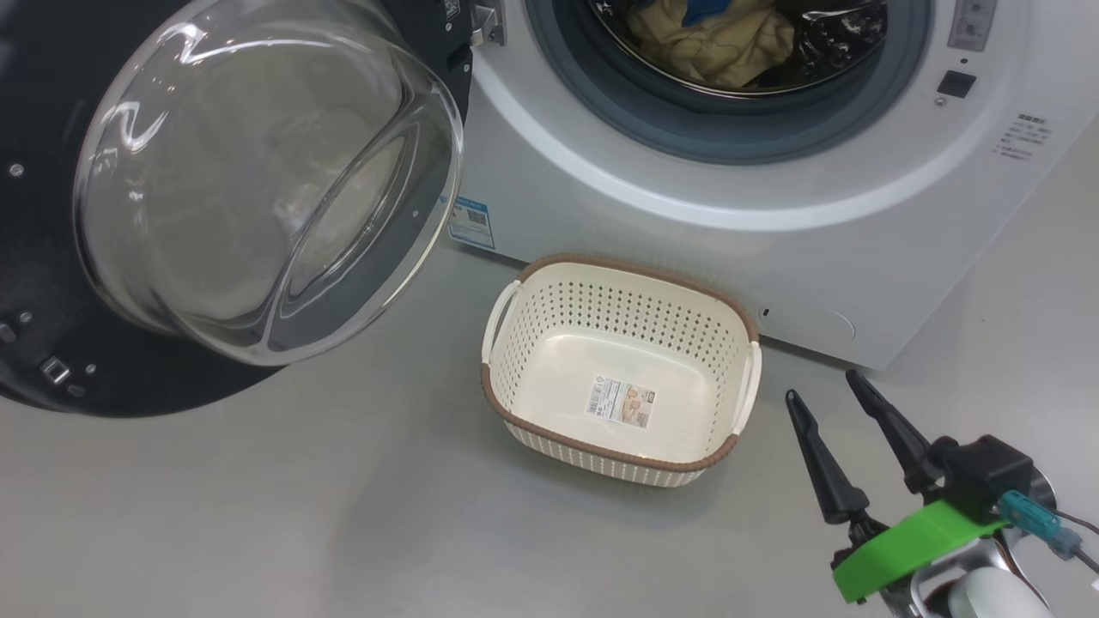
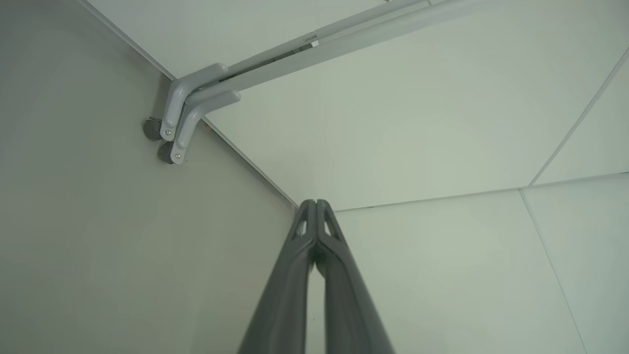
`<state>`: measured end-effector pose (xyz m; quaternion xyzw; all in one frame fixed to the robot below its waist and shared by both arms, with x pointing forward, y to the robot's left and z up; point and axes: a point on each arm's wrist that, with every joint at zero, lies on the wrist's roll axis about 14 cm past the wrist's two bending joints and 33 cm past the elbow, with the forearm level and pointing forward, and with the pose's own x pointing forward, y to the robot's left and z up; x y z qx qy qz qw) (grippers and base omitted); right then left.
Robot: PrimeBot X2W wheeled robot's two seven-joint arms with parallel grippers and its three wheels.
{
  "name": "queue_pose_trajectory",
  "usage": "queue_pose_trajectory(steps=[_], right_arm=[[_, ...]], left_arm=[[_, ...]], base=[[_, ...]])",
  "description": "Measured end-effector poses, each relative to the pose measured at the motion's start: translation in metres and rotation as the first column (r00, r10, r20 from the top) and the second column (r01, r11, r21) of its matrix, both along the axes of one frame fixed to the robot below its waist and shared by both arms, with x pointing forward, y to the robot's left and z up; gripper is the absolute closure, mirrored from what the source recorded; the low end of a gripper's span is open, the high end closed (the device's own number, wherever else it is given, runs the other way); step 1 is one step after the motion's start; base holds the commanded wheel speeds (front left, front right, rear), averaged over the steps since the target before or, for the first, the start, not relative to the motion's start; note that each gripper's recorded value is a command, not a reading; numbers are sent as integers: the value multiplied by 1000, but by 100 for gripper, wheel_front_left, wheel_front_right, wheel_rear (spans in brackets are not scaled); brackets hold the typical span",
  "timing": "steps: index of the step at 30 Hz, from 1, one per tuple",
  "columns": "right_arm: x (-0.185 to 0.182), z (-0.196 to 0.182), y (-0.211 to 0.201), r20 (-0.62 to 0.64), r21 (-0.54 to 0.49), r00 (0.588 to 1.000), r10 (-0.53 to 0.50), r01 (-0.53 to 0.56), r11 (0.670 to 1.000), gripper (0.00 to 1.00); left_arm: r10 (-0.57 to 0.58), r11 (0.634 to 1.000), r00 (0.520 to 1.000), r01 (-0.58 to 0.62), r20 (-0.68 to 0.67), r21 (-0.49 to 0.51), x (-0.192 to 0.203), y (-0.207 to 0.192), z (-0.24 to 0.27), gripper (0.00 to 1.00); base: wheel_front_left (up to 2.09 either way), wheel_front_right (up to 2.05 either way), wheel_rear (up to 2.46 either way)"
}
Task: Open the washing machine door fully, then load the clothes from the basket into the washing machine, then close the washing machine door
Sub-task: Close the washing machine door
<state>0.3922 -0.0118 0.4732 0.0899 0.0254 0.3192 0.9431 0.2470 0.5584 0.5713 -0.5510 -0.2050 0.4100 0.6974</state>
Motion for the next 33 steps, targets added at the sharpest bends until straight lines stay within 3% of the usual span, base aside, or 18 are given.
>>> queue_pose_trajectory(steps=[17,33], right_arm=[[2,-1,3,-2,2,1000,8,-8,1000,0],[3,-6,-1,-11,-7,1000,5,-5,1000,0]], left_arm=[[-254,965,967,255,30,-55,59,-42,4,100],[-327,933,937,342,125,-117,88,-68,5,100]], base=[[0,0,0],[0,0,0]])
